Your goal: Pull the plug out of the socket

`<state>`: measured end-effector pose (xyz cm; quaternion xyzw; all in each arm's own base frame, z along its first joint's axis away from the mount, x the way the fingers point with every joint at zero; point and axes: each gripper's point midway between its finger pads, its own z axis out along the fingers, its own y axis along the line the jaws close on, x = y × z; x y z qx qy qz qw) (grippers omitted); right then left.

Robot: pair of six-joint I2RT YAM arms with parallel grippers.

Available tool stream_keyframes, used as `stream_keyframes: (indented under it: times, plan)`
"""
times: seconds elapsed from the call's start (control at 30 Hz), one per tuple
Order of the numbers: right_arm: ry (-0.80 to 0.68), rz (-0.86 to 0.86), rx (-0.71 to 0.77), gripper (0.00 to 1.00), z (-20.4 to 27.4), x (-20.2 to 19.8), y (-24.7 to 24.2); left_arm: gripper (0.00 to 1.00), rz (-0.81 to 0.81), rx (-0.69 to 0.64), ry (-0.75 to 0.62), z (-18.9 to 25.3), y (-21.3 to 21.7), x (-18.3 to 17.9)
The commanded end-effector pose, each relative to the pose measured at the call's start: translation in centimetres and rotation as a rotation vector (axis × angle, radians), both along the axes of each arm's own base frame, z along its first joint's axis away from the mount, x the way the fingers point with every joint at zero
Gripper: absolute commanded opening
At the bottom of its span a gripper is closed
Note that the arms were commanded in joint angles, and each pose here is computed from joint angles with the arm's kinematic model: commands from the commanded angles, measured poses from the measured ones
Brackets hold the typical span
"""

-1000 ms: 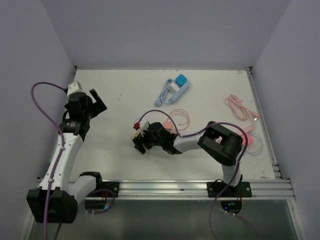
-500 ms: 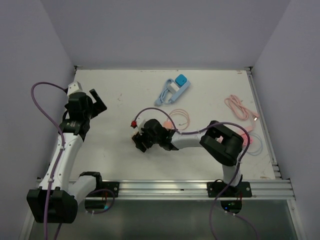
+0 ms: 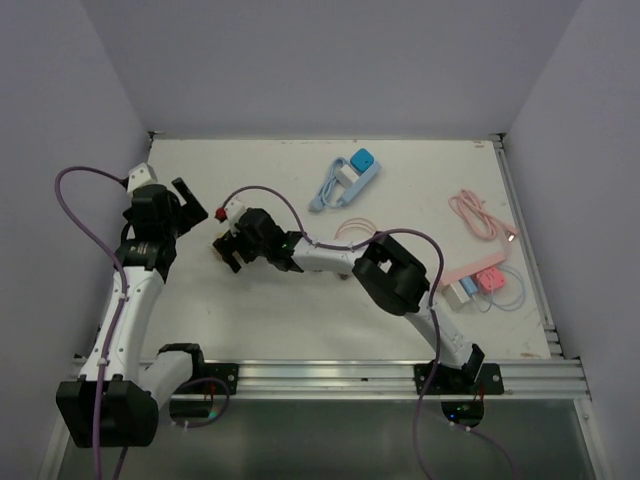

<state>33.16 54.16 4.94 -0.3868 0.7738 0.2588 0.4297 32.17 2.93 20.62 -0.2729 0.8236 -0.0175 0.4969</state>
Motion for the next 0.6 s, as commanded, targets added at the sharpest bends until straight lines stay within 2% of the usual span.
stream_keyframes:
  times: [0.0,0.07,0.13,0.17,0.23,0.4,0.57]
  plan:
    - [-0.087,-0.094,0.059,0.92,6.4,3.0,-0.4,0.96,0.020,0.018,-0.048,1.0,0.6,0.1]
    - [-0.099,-0.153,0.044,0.92,6.7,3.7,-2.3,0.96,0.019,0.016,-0.054,1.2,0.6,0.1]
    - [-0.124,-0.269,0.072,0.93,9.1,5.3,-4.8,0.97,0.016,0.013,-0.056,1.2,0.6,0.1]
    - [-0.112,-0.317,0.054,0.93,8.4,5.7,-6.4,0.97,0.014,0.012,-0.057,1.3,0.6,0.1]
    - [-0.107,-0.480,0.089,0.98,10.2,7.8,-10.1,0.97,0.011,0.009,-0.054,1.2,0.5,0.1]
    - [-0.026,-0.830,0.078,0.99,9.4,11.9,-19.8,0.97,0.002,0.005,-0.051,1.1,0.4,0.1]
    - [0.058,-1.066,0.059,0.99,7.8,14.4,-26.5,0.97,-0.005,0.002,-0.049,1.0,0.2,0.2]
